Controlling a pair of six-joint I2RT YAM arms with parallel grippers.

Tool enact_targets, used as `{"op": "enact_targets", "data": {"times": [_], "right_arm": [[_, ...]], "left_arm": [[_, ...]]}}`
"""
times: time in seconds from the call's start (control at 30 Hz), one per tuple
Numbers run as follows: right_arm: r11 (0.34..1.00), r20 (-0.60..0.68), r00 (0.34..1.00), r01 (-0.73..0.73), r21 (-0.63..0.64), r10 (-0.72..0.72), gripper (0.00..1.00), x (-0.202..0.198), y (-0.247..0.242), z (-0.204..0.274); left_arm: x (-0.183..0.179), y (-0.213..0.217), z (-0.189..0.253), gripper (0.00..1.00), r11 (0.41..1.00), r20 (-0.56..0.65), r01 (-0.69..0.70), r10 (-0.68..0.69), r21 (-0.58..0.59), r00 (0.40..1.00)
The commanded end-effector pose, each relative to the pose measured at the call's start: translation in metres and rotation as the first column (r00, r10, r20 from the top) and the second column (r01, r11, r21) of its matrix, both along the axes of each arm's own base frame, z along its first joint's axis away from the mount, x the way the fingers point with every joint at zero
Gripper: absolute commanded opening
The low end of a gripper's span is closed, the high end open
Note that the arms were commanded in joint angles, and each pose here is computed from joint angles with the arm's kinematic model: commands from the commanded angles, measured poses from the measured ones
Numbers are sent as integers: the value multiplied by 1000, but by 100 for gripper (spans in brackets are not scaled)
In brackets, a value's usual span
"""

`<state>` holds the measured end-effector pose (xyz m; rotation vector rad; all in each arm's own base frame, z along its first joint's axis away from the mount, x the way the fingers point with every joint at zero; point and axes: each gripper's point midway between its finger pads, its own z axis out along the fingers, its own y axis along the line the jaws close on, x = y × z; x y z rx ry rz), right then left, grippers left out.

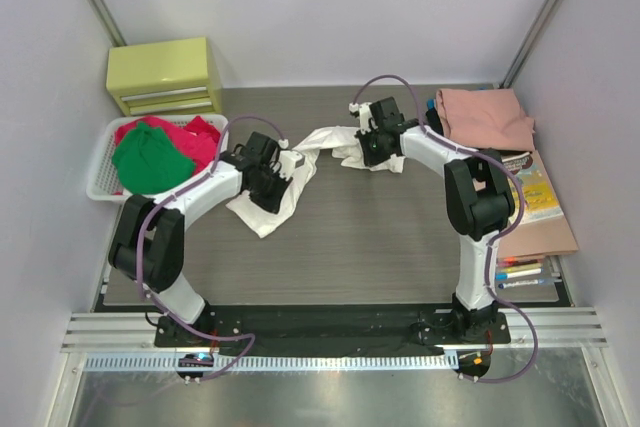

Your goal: Fold and stack the t-shirts

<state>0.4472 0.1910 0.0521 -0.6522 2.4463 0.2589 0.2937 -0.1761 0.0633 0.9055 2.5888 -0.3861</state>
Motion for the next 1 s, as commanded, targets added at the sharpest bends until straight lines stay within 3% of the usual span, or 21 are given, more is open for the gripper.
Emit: {"op": "enact_targets", "data": {"times": [0.0, 0.43, 0.77, 0.97], "right_arm": [[997, 38, 997, 71, -8, -71, 1, 35, -19, 3], [957, 43, 957, 287, -37, -286, 1, 83, -113, -16], [939, 120, 939, 332, -84, -321, 1, 102, -126, -2], [961, 130, 953, 277, 9, -275, 1, 86, -111, 31]], "left_arm": [[4, -1, 9, 0, 1000, 58, 4, -3, -23, 998], [3, -3, 9, 0, 999, 52, -1, 3, -34, 999], [1, -2, 9, 0, 999, 53, -2, 4, -35, 999], [-1, 1, 8, 0, 1000, 58, -6, 7, -26, 998]]}}
